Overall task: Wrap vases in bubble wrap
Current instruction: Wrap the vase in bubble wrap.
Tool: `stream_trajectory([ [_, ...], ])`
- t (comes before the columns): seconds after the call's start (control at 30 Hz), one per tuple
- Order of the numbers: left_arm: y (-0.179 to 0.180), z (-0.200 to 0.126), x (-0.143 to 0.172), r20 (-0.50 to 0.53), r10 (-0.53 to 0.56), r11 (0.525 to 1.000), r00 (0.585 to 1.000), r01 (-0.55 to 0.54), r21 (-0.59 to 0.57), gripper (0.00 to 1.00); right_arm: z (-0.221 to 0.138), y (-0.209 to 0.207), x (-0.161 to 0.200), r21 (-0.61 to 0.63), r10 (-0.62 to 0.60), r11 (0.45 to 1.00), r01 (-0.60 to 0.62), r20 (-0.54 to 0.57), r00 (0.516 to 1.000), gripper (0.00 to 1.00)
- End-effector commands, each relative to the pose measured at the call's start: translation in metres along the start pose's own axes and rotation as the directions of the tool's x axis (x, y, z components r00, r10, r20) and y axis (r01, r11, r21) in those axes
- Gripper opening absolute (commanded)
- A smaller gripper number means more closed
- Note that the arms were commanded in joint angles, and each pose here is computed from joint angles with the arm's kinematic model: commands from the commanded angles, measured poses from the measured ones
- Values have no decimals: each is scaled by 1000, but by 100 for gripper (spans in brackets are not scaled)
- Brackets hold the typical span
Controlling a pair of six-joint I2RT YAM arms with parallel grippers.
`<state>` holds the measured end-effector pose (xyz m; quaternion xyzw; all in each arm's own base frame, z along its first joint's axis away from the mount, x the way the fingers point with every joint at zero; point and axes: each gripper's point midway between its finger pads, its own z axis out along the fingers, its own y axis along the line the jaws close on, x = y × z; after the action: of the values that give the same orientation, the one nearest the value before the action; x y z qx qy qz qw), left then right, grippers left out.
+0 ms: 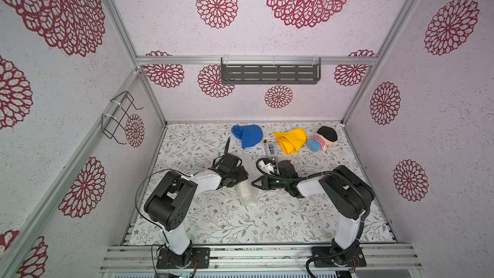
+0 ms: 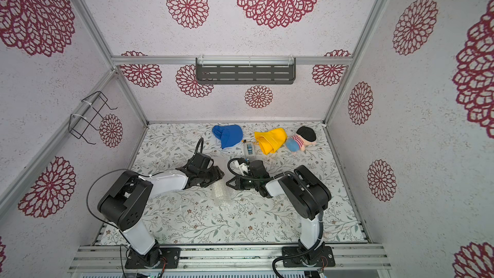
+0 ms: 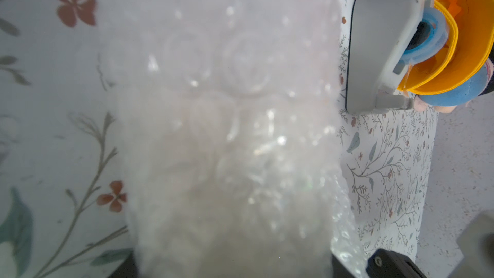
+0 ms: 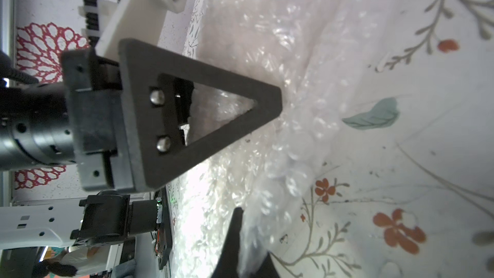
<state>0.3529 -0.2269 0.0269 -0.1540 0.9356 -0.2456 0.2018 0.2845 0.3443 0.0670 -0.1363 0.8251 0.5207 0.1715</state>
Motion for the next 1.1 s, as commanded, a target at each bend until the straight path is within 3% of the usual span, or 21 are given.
stream_trajectory([
  [0.0, 35, 8, 31, -107, -47, 991, 993, 33, -127, 36, -5, 24, -13, -40, -95, 995, 97, 32, 995, 2],
  [0.07, 30, 7, 30, -109, -72, 993, 991, 61, -104, 42, -2, 26, -10, -52, -99, 994, 100, 23, 995, 4],
  [0.27, 11, -2, 26, -101, -121, 993, 988, 119, -27, 73, 2, 29, -7, -70, -120, 990, 121, 15, 993, 13],
  [0.6, -6, -13, 22, -97, -135, 989, 986, 140, 40, 97, 5, 38, -3, -89, -165, 982, 164, -3, 986, 26],
  [0.8, -7, -12, 25, -104, -137, 989, 985, 142, 44, 99, 4, 51, -3, -109, -220, 970, 218, 0, 976, 36],
  [1.07, -14, -15, 23, -109, -133, 988, 985, 140, 65, 98, 6, 62, 0, -145, -265, 955, 260, -15, 964, 41],
])
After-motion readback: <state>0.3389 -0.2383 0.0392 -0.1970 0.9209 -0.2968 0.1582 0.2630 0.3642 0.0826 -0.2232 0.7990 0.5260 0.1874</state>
